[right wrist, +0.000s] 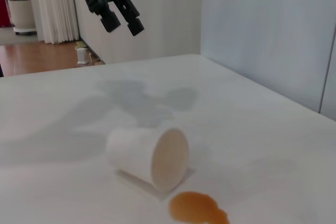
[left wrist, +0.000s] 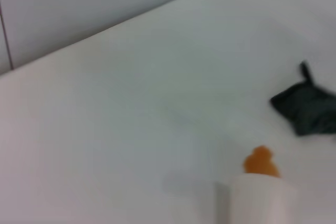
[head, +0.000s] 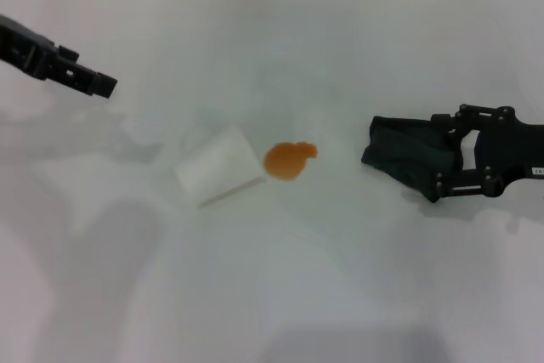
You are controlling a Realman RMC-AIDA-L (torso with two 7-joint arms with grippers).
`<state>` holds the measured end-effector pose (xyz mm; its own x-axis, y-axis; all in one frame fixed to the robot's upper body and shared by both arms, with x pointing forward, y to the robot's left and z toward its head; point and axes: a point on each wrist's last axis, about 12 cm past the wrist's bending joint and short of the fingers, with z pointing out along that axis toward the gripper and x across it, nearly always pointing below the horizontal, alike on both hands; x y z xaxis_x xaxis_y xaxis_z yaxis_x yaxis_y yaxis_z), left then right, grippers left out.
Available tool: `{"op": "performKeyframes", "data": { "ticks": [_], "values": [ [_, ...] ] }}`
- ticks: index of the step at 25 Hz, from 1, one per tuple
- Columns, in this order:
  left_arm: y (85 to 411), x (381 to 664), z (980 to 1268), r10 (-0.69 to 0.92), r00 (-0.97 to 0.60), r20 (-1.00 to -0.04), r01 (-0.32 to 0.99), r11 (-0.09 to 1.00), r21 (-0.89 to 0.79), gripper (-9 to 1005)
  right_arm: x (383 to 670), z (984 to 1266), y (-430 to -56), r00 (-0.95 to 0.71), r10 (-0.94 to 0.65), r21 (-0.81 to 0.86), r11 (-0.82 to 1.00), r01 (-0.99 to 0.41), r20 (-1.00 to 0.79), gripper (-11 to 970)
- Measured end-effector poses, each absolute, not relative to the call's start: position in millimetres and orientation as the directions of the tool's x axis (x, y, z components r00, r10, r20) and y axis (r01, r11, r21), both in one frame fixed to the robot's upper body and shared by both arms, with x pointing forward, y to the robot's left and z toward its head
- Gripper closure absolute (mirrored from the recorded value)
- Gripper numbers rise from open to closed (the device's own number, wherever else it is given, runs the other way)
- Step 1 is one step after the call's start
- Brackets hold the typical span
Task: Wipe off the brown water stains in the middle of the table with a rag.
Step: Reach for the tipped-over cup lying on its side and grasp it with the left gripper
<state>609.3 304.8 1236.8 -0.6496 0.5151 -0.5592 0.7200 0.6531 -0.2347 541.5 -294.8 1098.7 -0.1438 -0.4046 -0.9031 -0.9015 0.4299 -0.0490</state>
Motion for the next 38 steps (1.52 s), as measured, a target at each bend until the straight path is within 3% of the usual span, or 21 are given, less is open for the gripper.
{"op": "performKeyframes", "data": {
  "ticks": [7, 17, 38],
  "values": [
    [276.1, 622.4, 1235.5, 0.693, -0.484, -0.534, 0.830, 0.556, -0.032, 109, 541.4, 1098.6, -295.7, -0.144, -0.400, -0.050, 0.436, -0.898, -0.905, 108],
    [244.6, 628.1, 1197.1, 0.720, -0.424, -0.550, 0.896, 0.424, -0.135, 109, 541.7, 1099.0, -296.8, -0.143, -0.389, -0.051, 0.448, -0.893, -0.910, 108],
    [227.6, 628.2, 1168.1, 0.806, -0.382, -0.452, 0.924, 0.344, -0.167, 108, 541.8, 1100.0, -296.6, -0.141, -0.380, -0.049, 0.450, -0.892, -0.914, 108]
  ]
}}
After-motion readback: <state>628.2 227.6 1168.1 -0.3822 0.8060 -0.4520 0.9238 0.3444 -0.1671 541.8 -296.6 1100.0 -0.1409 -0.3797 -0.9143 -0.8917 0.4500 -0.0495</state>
